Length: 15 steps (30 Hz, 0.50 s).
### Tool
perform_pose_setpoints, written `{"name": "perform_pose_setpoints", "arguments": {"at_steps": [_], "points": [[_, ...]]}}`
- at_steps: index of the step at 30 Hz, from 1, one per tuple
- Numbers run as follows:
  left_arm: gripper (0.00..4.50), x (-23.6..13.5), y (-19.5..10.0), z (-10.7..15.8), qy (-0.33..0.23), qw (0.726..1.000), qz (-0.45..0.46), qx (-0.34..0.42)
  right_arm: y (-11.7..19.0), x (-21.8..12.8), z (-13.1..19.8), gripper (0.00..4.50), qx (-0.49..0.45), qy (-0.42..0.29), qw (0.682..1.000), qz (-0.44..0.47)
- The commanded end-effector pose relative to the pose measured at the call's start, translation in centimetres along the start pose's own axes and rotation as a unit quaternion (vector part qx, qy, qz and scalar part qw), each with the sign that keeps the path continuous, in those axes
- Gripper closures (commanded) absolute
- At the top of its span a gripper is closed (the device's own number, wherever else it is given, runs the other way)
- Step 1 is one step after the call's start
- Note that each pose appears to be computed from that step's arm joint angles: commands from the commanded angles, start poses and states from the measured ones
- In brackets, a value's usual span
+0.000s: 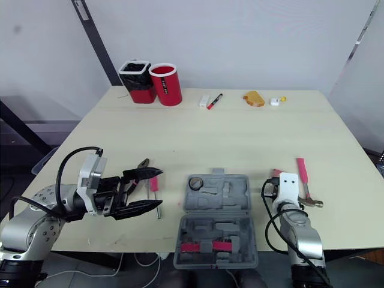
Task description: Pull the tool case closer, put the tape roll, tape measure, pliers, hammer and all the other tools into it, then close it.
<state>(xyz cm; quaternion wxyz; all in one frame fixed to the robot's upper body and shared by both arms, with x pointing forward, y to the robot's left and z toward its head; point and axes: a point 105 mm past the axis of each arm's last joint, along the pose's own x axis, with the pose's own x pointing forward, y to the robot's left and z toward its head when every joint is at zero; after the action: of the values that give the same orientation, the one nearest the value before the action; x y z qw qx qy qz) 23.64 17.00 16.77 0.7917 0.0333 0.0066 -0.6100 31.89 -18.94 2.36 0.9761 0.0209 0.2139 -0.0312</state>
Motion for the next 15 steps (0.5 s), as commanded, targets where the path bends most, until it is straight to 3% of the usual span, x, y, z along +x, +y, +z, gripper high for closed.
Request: {"name": "perform_pose_setpoints", "arguments": {"at_steps": [1, 15], "points": [[0.0, -0.3, -0.2, 0.3, -0.003, 1.0, 0.0, 0.013, -0.8, -0.6, -1.0, 4.38, -0.014, 0.014, 1.0, 0.008], [0.0, -0.6, -0.7, -0.8, 0.0, 1.0, 0.0, 0.003, -0.4, -6.6, -5.3, 4.38, -0.052, 0.063, 0.989, 0.124]]}}
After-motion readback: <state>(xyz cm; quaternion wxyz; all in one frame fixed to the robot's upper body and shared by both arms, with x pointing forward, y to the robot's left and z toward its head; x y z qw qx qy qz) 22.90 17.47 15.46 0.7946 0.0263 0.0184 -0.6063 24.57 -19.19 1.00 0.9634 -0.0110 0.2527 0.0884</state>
